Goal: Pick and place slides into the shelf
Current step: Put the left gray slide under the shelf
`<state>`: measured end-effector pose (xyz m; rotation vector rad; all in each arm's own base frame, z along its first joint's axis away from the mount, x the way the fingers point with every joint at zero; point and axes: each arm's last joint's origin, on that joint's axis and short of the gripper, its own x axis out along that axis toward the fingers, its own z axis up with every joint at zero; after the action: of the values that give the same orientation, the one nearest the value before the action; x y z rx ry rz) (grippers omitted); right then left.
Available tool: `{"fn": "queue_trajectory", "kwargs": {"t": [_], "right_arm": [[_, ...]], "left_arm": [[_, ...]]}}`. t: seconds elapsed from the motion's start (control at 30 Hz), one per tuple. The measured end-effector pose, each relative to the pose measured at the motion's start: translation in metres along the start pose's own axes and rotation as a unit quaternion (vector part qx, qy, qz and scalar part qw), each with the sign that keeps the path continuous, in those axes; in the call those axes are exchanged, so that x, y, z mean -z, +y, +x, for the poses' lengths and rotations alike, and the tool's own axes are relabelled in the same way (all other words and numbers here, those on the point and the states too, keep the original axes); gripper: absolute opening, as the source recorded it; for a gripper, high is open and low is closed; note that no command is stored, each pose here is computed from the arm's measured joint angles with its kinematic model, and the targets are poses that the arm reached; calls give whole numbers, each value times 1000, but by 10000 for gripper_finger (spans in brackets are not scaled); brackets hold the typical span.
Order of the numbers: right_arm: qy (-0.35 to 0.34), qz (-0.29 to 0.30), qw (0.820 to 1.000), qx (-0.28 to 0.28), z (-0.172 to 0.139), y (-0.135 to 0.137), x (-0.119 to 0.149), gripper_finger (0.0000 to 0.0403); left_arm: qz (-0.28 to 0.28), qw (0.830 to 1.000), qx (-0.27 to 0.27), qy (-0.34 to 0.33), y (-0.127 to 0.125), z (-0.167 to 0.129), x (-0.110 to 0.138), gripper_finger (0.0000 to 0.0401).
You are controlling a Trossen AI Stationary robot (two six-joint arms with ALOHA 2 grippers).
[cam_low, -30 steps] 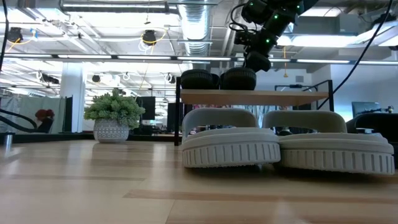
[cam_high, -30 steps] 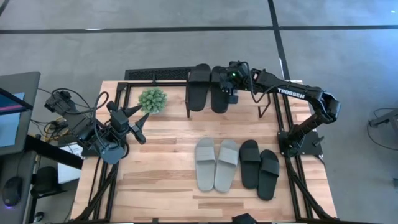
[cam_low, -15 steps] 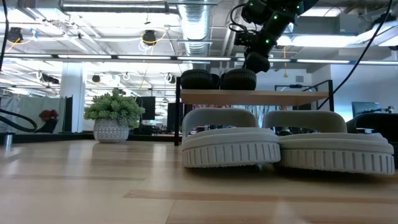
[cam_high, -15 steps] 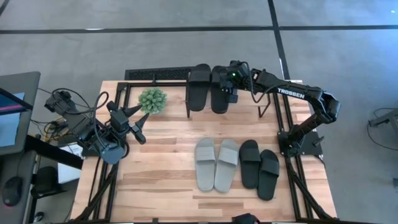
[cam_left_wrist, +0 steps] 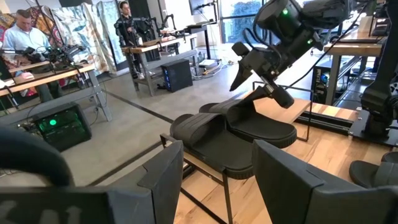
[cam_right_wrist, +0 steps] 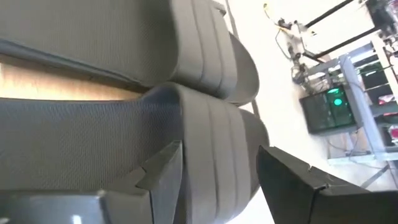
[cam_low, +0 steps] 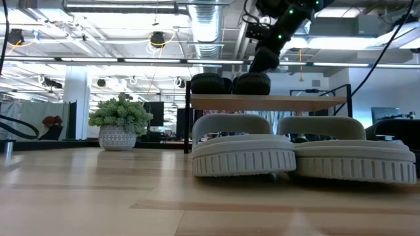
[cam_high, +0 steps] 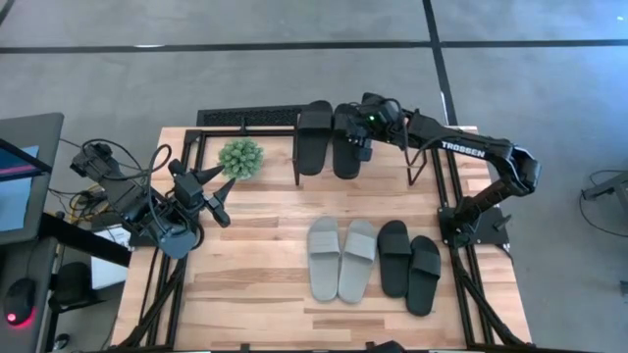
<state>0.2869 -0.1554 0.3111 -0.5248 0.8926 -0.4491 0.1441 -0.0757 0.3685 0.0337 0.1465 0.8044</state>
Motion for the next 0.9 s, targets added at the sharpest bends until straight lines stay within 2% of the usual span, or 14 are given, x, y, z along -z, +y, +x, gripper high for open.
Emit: {"fn": "queue_trajectory", "kwargs": {"t": [0.27, 0.47, 0.67, 0.9], "right_arm": [[-39, 5, 999, 21, -33, -5, -6, 198], [-82, 42, 995, 24, -73, -4, -10, 194], [-100, 93, 990, -25, -115, 13, -8, 193], [-91, 125, 980, -126, -159, 52, -3, 181]], "left_arm": [[0, 1000, 0, 0, 0, 0, 0, 181], [0, 1000, 6, 6, 0, 0, 0, 181], [4, 999, 27, 25, -15, 3, 10, 181], [77, 990, 72, 90, -52, 10, 38, 181]]}}
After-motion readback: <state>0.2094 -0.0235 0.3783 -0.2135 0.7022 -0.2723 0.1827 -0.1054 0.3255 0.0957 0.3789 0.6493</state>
